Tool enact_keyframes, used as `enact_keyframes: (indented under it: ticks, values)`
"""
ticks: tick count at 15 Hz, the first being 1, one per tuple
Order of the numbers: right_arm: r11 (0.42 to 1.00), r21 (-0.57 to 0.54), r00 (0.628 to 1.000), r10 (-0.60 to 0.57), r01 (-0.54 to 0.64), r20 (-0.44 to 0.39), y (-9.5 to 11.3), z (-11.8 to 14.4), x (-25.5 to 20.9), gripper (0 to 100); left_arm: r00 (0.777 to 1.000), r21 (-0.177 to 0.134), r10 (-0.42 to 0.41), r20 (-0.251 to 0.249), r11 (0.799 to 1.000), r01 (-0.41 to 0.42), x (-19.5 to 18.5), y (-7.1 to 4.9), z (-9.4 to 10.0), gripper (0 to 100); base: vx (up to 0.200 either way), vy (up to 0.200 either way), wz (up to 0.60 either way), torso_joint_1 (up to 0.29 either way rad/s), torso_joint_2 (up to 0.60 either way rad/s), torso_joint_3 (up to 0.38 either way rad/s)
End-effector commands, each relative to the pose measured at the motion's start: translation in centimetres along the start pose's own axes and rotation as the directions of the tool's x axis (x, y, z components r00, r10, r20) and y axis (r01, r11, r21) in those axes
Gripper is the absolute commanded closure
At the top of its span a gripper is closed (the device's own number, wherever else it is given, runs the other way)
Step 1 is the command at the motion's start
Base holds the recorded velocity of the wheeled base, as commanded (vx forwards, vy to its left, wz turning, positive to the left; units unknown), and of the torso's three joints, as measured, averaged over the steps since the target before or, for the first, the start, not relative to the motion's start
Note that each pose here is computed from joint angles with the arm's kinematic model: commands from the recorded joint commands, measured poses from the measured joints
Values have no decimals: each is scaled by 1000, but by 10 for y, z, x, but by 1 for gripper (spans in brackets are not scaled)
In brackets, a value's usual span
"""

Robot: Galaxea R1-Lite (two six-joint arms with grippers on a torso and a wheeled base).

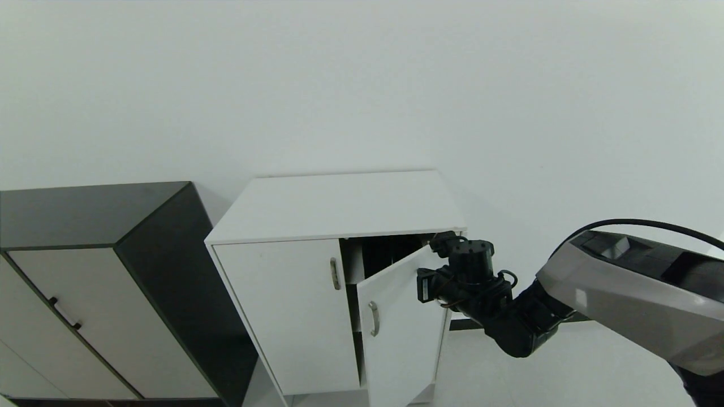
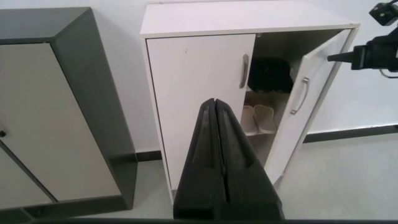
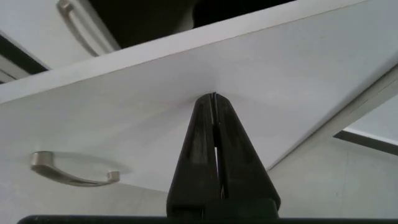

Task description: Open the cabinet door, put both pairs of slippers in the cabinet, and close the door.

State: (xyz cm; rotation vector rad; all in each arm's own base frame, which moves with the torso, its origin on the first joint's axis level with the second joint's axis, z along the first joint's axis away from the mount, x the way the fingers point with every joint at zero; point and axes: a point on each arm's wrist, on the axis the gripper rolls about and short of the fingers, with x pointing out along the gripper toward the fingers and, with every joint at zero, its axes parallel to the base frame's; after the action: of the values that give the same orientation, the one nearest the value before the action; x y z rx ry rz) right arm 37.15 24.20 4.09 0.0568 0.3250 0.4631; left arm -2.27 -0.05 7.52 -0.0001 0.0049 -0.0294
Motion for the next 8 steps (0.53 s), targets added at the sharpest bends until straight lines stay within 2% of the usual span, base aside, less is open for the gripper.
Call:
enact_keyframes:
  ticks: [1,8]
  values:
    - [1000,3,1000,-13,13,0,-5,-4,11,100,1000,0,0,-1,1000,0,0,0,0,100,0,0,0,0,0,0]
    - [1000,5,1000,-27,27,-3,-10,-5,33,100,1000,-2,0,-1,1000,0,0,0,0,100,0,0,0,0,0,0]
